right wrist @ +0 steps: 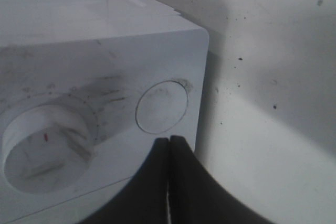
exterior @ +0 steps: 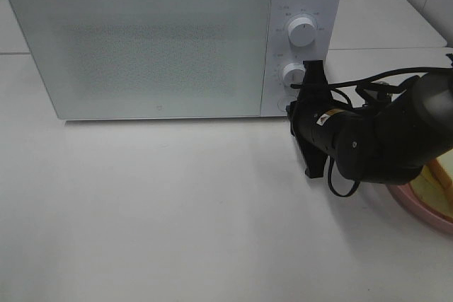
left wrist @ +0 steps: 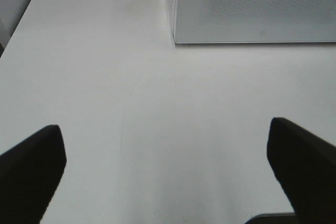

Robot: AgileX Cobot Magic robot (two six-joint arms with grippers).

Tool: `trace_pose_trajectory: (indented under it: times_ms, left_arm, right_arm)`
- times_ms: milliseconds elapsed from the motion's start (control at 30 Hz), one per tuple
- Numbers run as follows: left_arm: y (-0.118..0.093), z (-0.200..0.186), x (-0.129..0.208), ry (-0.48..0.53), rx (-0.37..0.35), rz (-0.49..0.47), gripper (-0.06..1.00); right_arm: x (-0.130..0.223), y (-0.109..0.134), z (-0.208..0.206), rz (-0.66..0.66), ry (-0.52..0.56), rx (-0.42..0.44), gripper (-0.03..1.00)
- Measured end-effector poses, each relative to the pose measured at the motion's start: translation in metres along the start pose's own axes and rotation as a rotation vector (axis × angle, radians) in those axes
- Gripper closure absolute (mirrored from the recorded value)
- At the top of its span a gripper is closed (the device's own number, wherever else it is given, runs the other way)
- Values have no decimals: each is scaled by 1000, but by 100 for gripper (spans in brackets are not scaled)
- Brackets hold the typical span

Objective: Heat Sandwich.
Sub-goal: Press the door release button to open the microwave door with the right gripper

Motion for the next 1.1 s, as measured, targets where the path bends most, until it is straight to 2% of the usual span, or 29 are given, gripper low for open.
trace_pose_trajectory:
  times_ms: [467,1100]
  left_arm:
    - [0,0,0,0,0,0,-5]
    - [0,0,0,0,0,0,-5]
  right_arm:
    - [-8,6,28,27,-15,6,96]
    - [-12,9,32,34,-26,-2,96]
Point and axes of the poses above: a point on each arm's last joint axis where the gripper is mounted, z pointing out along that axis toward the gripper, y along the wrist's bending axis when the last joint is at zero, x = y × z, the point moved 10 cm from there along z, pointing out along that axis toward the gripper, and after that the axes turned 13 degrees about -z, right-handed, at the moved point
